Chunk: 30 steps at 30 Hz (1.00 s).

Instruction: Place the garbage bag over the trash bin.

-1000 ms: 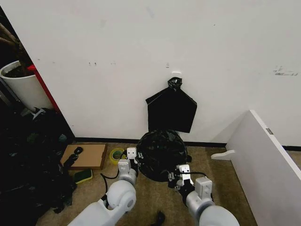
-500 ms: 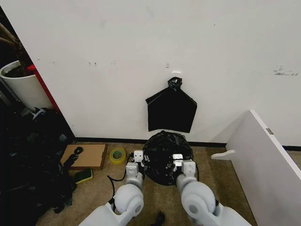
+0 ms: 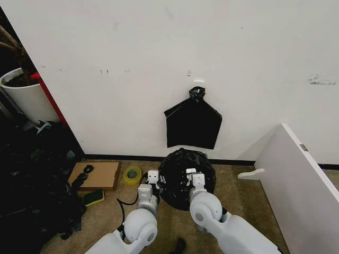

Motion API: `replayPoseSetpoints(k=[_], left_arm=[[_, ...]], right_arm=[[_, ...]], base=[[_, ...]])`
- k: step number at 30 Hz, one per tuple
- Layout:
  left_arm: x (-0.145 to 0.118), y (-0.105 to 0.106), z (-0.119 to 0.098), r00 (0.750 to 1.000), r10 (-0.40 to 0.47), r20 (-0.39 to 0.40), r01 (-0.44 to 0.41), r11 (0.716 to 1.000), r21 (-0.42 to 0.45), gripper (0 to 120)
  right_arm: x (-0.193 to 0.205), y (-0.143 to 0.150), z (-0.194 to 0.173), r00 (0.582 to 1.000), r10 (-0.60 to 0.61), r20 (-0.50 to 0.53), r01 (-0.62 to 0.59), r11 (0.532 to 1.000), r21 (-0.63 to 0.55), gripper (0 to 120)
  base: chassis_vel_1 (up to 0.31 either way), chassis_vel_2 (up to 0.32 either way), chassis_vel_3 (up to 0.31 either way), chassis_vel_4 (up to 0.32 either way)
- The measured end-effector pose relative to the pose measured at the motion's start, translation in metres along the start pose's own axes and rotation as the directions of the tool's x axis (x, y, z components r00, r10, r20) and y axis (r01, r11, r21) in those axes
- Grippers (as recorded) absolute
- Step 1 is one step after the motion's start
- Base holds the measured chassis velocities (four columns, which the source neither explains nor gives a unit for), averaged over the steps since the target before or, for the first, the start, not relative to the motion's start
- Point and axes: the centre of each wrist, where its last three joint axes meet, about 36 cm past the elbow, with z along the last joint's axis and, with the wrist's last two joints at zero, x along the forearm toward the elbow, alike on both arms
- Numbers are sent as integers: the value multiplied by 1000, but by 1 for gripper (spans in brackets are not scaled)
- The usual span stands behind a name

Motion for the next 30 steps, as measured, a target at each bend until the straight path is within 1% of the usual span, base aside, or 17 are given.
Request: replayPoseSetpoints(k=[8,13,18,30], left_arm=[[6,4,0,1000,3,-1,-3,1000,2,0],[13,4,4,1000,2,-6,-2,1000,5,0],[17,6,8,1000,1,-8,-1,1000,-3,0],[25,7,5,1000,15,-2,-15,1000,0,0]], right_arm=[[-18,15,1,1000,23,5,-23,999,29,0],[-30,24,2,999,47,11,-48,998,32,0],[-42,28,3,998,60,-3,-60,998,33,0],[-59,38,7,997,60,-41,-60,998,6,0]], base=[[0,0,0,0],[0,0,0,0],[0,0,0,0],[0,0,0,0]])
